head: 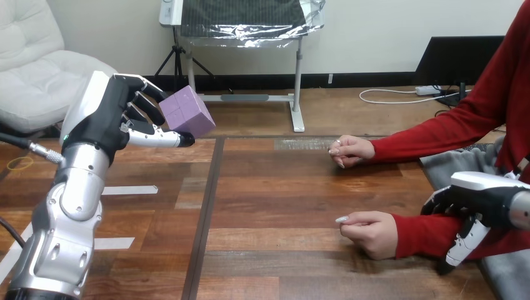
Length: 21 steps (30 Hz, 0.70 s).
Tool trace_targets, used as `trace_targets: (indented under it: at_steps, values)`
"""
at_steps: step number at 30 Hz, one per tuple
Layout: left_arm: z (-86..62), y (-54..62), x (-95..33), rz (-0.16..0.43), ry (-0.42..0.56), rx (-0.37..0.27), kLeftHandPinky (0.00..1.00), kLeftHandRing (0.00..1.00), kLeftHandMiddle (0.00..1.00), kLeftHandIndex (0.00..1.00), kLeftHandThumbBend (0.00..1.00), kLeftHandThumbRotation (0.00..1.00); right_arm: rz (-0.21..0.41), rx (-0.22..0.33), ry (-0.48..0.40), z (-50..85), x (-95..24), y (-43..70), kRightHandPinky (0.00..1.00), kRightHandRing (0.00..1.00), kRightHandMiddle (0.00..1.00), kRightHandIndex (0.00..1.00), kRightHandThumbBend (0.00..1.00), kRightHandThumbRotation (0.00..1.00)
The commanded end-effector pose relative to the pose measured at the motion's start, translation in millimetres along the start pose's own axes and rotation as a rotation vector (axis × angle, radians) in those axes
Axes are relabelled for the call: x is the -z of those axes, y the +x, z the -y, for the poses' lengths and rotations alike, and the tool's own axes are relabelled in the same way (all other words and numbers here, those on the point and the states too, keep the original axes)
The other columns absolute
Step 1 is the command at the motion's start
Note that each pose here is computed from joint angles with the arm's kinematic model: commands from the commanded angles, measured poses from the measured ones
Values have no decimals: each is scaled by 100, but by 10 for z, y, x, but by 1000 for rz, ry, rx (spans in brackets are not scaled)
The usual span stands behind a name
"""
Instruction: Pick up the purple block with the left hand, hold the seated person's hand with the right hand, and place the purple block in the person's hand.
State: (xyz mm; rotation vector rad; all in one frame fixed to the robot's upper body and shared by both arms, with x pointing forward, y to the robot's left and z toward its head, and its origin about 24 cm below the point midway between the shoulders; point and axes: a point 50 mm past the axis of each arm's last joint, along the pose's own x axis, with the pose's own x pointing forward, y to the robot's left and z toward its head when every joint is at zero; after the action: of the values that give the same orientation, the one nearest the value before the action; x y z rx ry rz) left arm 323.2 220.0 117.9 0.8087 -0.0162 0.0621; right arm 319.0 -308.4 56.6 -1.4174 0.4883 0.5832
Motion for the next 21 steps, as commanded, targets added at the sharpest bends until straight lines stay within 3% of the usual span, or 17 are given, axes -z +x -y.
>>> trace_targets:
  at_steps: [1,7,21]
  values:
    - [-205,48,-177,71,-9,-75,27,35,41,43,75,0,7,21,-14,142,-127,75,65,78,82,80,100,22]
    - [-214,50,-179,75,-12,-77,27,35,41,43,74,0,9,15,-24,84,-155,108,63,78,83,80,100,23]
    - [-223,51,-188,85,-14,-76,28,35,41,42,75,0,54,18,-40,-14,-236,156,43,60,68,73,100,18]
